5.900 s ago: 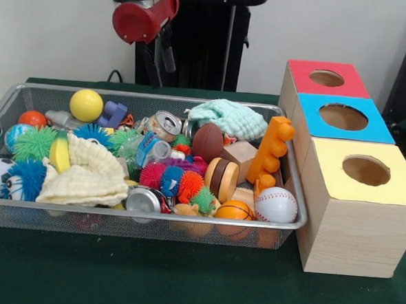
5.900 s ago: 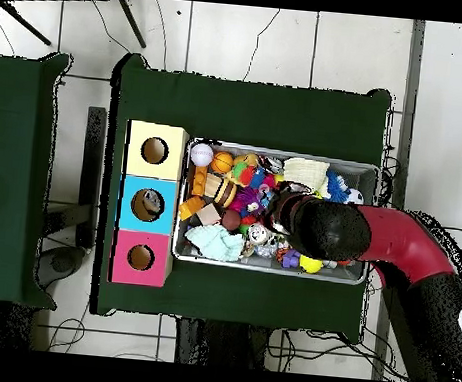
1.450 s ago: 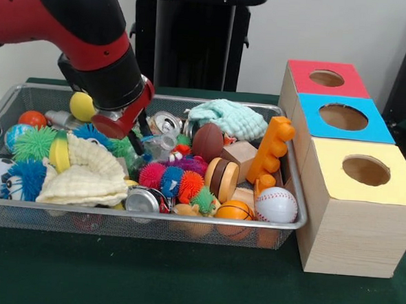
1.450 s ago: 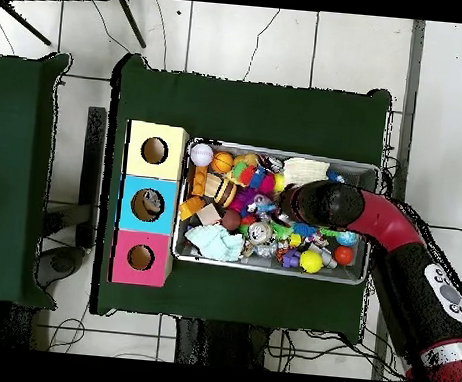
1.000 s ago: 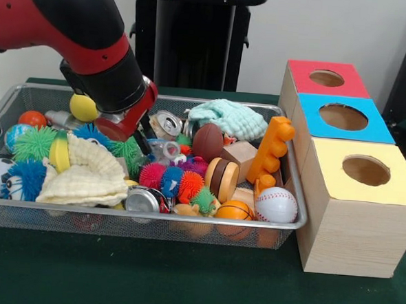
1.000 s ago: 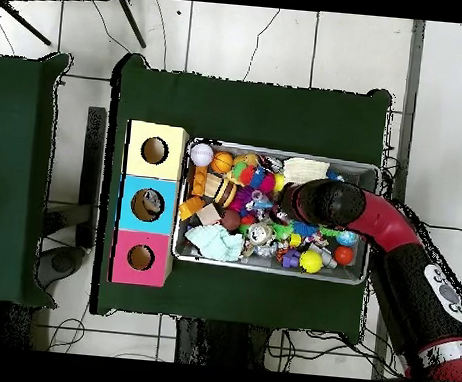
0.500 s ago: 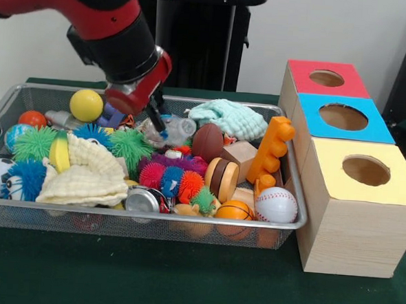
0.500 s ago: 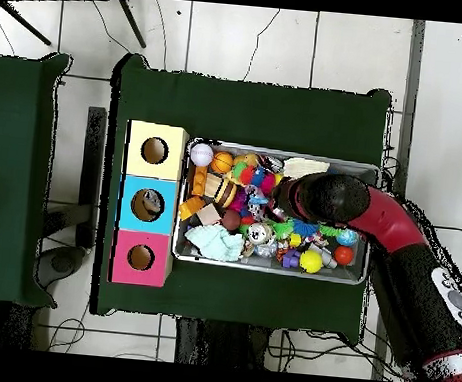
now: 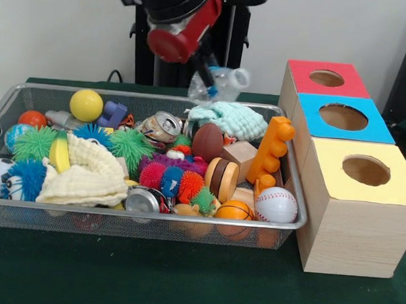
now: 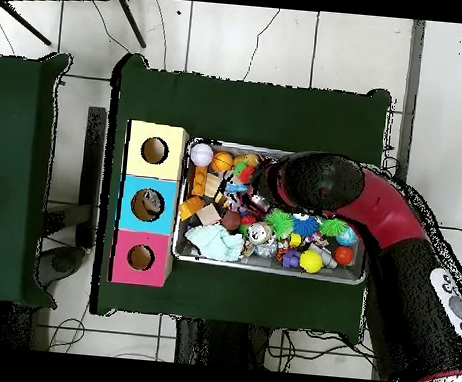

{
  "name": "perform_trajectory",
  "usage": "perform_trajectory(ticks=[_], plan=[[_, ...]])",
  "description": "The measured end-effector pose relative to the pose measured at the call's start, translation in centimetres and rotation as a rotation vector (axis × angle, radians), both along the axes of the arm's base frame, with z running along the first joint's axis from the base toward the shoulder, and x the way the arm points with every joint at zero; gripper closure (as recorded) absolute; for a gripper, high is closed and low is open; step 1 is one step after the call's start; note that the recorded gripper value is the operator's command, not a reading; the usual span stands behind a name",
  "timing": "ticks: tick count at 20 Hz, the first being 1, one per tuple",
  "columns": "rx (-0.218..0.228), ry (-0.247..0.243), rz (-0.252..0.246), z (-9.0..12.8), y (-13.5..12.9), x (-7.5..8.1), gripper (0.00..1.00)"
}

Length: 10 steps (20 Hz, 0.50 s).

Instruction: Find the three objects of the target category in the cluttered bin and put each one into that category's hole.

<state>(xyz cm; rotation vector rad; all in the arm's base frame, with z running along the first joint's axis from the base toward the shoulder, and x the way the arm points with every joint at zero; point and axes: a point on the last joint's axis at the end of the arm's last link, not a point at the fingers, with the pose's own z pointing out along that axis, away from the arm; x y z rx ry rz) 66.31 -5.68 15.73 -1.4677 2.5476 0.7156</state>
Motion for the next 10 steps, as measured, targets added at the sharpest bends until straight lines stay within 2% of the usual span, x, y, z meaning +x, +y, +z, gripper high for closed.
perform_trajectory(ticks=[4, 5, 6, 10], plan=[[0.119, -0.02, -0.07, 2.3, 3.3, 1.3, 1.0], [0.135, -0.026, -0.081, 2.5, 3.8, 1.5, 1.0], [0.176, -0.05, -0.113, 2.6, 5.3, 2.0, 1.0], [0.245, -0.108, -0.178, 2.0, 8.2, 2.8, 1.0]])
